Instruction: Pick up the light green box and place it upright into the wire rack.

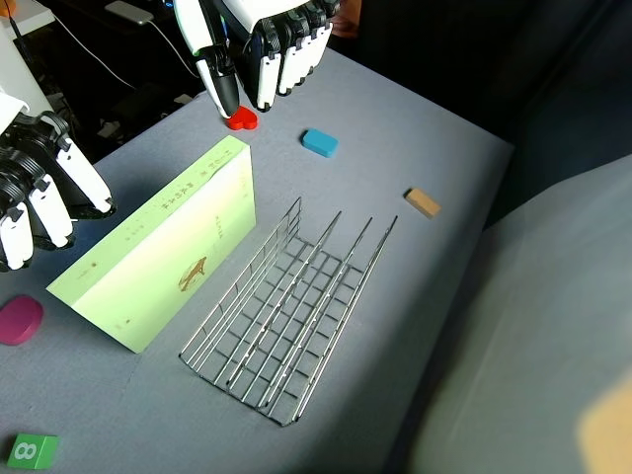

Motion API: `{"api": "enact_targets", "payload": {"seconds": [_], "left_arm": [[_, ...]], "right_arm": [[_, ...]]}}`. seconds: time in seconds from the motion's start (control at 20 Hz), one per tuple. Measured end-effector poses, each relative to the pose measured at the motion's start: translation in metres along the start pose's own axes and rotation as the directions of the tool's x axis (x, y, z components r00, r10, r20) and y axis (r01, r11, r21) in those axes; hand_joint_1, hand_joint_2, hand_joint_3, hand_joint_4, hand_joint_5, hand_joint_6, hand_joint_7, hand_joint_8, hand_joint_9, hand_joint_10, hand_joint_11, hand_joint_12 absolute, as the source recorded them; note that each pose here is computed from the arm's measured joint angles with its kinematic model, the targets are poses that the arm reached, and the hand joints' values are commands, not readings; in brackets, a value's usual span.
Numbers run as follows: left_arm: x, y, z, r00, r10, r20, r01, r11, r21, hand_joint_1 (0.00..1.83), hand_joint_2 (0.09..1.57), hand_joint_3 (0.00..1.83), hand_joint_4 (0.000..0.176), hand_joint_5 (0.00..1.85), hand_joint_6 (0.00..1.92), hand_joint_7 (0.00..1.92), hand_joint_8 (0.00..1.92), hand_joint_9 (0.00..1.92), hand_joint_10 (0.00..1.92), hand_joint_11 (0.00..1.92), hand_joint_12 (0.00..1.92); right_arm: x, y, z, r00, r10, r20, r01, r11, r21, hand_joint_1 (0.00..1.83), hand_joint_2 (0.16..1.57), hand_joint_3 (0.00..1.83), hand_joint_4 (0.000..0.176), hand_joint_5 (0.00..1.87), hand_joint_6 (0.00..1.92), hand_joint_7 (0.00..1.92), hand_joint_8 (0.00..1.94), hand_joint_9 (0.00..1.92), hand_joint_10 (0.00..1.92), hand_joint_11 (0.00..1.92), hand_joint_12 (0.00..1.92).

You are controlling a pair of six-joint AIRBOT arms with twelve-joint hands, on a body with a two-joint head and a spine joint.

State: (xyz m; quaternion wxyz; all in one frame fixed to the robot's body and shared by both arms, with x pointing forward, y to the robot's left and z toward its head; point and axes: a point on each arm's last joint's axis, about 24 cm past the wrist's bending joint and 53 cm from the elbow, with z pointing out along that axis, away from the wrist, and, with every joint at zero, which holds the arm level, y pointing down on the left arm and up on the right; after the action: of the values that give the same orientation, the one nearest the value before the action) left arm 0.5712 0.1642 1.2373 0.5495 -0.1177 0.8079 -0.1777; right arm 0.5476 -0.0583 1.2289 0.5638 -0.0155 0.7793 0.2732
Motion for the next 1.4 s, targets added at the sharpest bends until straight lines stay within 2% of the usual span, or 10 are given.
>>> {"api": "enact_targets", "payload": {"seconds": [0.05, 0.3, 0.4, 0.5, 0.65, 0.8, 0.95, 1.15, 1.25, 1.4], "left_arm": [[0.000, 0.000, 0.000, 1.0000, 0.001, -0.001, -0.001, 1.0000, -0.003, 0.14, 1.17, 0.02, 0.043, 0.36, 0.01, 0.30, 0.00, 0.28, 0.02, 0.00, 0.73], [0.000, -0.001, 0.000, 0.9999, 0.011, 0.000, -0.011, 0.9999, 0.002, 0.14, 1.18, 0.01, 0.042, 0.39, 0.01, 0.30, 0.00, 0.29, 0.01, 0.00, 0.75], [0.001, 0.004, 0.003, 0.9999, 0.009, -0.008, -0.009, 0.9999, -0.008, 0.14, 1.18, 0.00, 0.041, 0.40, 0.01, 0.30, 0.00, 0.29, 0.00, 0.00, 0.75], [-0.007, 0.014, 0.006, 0.9999, 0.013, 0.007, -0.013, 0.9996, -0.027, 0.14, 1.18, 0.00, 0.042, 0.40, 0.01, 0.30, 0.00, 0.29, 0.00, 0.00, 0.75], [-0.021, 0.034, 0.010, 0.9983, 0.050, 0.031, -0.048, 0.9967, -0.066, 0.14, 1.18, 0.00, 0.044, 0.35, 0.00, 0.31, 0.00, 0.28, 0.00, 0.00, 0.75], [-0.029, 0.047, 0.011, 0.9954, 0.086, 0.042, -0.083, 0.9930, -0.085, 0.14, 1.18, 0.00, 0.045, 0.33, 0.00, 0.31, 0.01, 0.29, 0.00, 0.00, 0.74], [-0.034, 0.058, 0.008, 0.9913, 0.123, 0.048, -0.117, 0.9873, -0.107, 0.14, 1.18, 0.00, 0.045, 0.33, 0.00, 0.32, 0.00, 0.28, 0.00, 0.00, 0.72], [-0.043, 0.076, 0.009, 0.9854, 0.161, 0.055, -0.152, 0.9773, -0.148, 0.13, 1.18, 0.00, 0.045, 0.33, 0.00, 0.32, 0.00, 0.28, 0.00, 0.00, 0.70], [-0.044, 0.078, 0.008, 0.9847, 0.165, 0.056, -0.155, 0.9768, -0.148, 0.13, 1.18, 0.00, 0.045, 0.33, 0.00, 0.32, 0.00, 0.28, 0.00, 0.00, 0.69], [-0.045, 0.080, 0.007, 0.9751, 0.216, 0.052, -0.206, 0.9669, -0.151, 0.13, 1.18, 0.00, 0.046, 0.32, 0.00, 0.30, 0.00, 0.26, 0.00, 0.00, 0.69]], "right_arm": [[0.000, -0.001, 0.000, 1.000, -0.002, 0.001, 0.002, 1.000, 0.003, 0.10, 1.05, 0.03, 0.048, 0.11, 0.01, 0.16, 0.00, 0.07, 0.00, 0.00, 0.57], [-0.001, 0.000, 0.000, 1.000, -0.002, 0.003, 0.002, 1.000, 0.002, 0.12, 1.05, 0.01, 0.041, 0.10, 0.00, 0.15, 0.00, 0.07, 0.00, 0.00, 0.58], [0.000, -0.001, 0.000, 1.000, 0.001, 0.002, -0.001, 1.000, 0.006, 0.21, 1.02, 0.00, 0.036, 0.09, 0.00, 0.15, 0.00, 0.07, 0.00, 0.00, 0.57], [-0.001, 0.002, 0.001, 1.000, 0.014, 0.005, -0.014, 1.000, 0.005, 0.29, 1.01, 0.00, 0.026, 0.09, 0.00, 0.15, 0.00, 0.07, 0.00, 0.00, 0.56], [-0.001, 0.010, 0.003, 0.999, 0.031, 0.008, -0.031, 0.999, -0.008, 0.48, 0.98, 0.00, 0.020, 0.06, 0.00, 0.13, 0.00, 0.06, 0.00, 0.00, 0.55], [0.007, 0.027, 0.009, 0.999, 0.041, -0.006, -0.041, 0.999, -0.034, 0.52, 1.01, 0.00, 0.019, 0.04, 0.00, 0.10, 0.00, 0.04, 0.00, 0.00, 0.56], [0.017, 0.035, 0.020, 0.997, 0.066, -0.036, -0.067, 0.997, -0.039, 0.60, 1.01, 0.00, 0.016, 0.05, 0.00, 0.11, 0.00, 0.04, 0.00, 0.00, 0.56], [0.041, 0.026, 0.034, 0.971, 0.187, -0.146, -0.183, 0.982, 0.046, 0.64, 1.03, 0.01, 0.012, 0.06, 0.01, 0.12, 0.01, 0.04, 0.00, 0.00, 0.55], [0.044, 0.031, 0.038, 0.970, 0.186, -0.157, -0.182, 0.982, 0.041, 0.65, 1.03, 0.00, 0.011, 0.07, 0.01, 0.12, 0.01, 0.04, 0.00, 0.00, 0.55], [0.060, 0.050, 0.045, 0.960, 0.192, -0.206, -0.192, 0.981, 0.018, 0.70, 1.00, 0.00, 0.011, 0.07, 0.01, 0.13, 0.00, 0.03, 0.00, 0.00, 0.54]]}}
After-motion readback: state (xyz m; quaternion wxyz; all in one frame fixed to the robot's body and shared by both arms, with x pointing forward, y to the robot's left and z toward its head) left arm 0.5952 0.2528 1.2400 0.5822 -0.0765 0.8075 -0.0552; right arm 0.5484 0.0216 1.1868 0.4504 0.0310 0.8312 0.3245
